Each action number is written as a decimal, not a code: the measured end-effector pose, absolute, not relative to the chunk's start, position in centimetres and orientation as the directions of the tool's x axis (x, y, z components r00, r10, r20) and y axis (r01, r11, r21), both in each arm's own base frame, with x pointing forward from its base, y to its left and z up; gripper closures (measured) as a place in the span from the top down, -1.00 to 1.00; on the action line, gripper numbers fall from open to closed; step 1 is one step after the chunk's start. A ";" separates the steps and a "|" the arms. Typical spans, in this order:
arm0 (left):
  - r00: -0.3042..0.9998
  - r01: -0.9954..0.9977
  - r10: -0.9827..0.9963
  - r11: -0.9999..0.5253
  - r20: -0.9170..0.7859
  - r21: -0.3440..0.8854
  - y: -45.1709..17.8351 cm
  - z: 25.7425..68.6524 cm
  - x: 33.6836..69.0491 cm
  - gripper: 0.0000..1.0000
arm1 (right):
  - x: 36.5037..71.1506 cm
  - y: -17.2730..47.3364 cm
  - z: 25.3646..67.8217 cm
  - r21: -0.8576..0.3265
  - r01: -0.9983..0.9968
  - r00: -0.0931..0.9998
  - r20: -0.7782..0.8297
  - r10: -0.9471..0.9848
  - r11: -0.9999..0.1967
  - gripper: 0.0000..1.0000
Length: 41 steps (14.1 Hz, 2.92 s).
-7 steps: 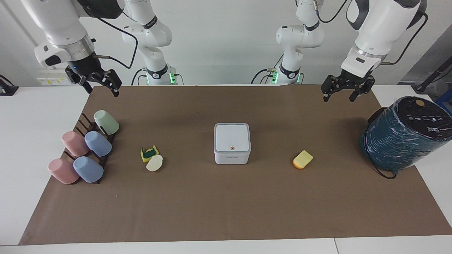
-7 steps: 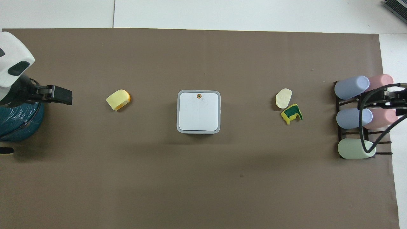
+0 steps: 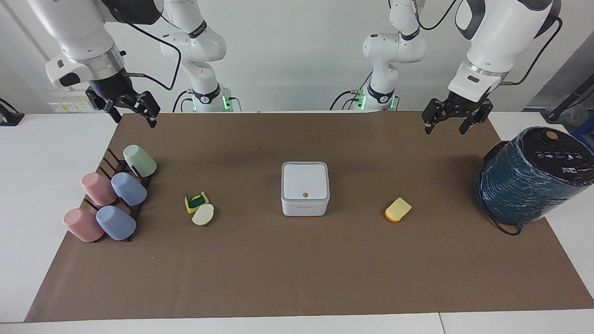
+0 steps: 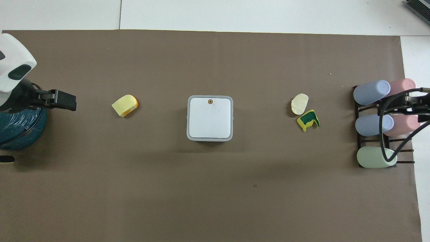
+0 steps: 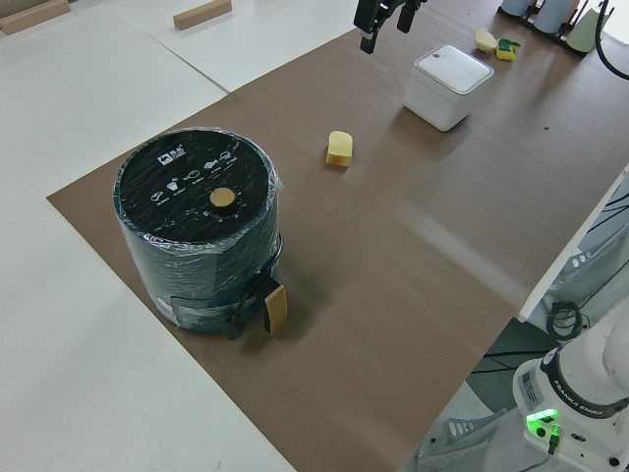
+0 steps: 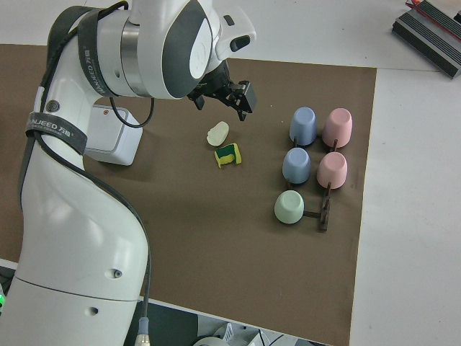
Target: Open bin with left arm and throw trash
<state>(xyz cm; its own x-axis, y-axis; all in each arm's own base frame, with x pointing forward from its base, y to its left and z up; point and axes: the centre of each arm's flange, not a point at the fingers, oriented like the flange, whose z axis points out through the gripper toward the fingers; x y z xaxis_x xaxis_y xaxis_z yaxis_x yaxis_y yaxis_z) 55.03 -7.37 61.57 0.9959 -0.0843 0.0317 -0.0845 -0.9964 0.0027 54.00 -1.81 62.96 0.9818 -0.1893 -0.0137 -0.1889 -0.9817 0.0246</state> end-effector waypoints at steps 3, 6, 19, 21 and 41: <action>0.996 -0.085 -0.085 -0.996 0.032 0.003 -7.4 61.6 55.0 1.00 | 54.0 -1.8 63.0 0.025 -0.189 0.982 -0.014 -0.189 -0.982 1.00; 0.996 -0.085 -0.085 -0.996 0.032 0.003 -7.4 61.6 55.0 1.00 | 54.0 -1.8 63.0 0.025 -0.189 0.982 -0.014 -0.189 -0.982 1.00; 0.952 -0.266 -0.241 -0.956 0.187 0.124 -18.1 60.6 53.8 1.00 | 54.0 -1.8 63.0 0.024 -0.188 0.982 -0.012 -0.189 -0.982 1.00; 0.934 -0.319 -0.277 -0.932 0.227 0.174 -22.9 60.0 52.6 1.00 | 54.0 -1.8 63.0 0.024 -0.188 0.982 -0.011 -0.189 -0.982 1.00; 0.858 -0.448 -0.368 -0.878 0.358 0.170 -39.2 40.8 55.4 -0.98 | 54.3 -1.8 63.1 0.021 -0.142 0.990 0.010 -0.142 -0.990 1.00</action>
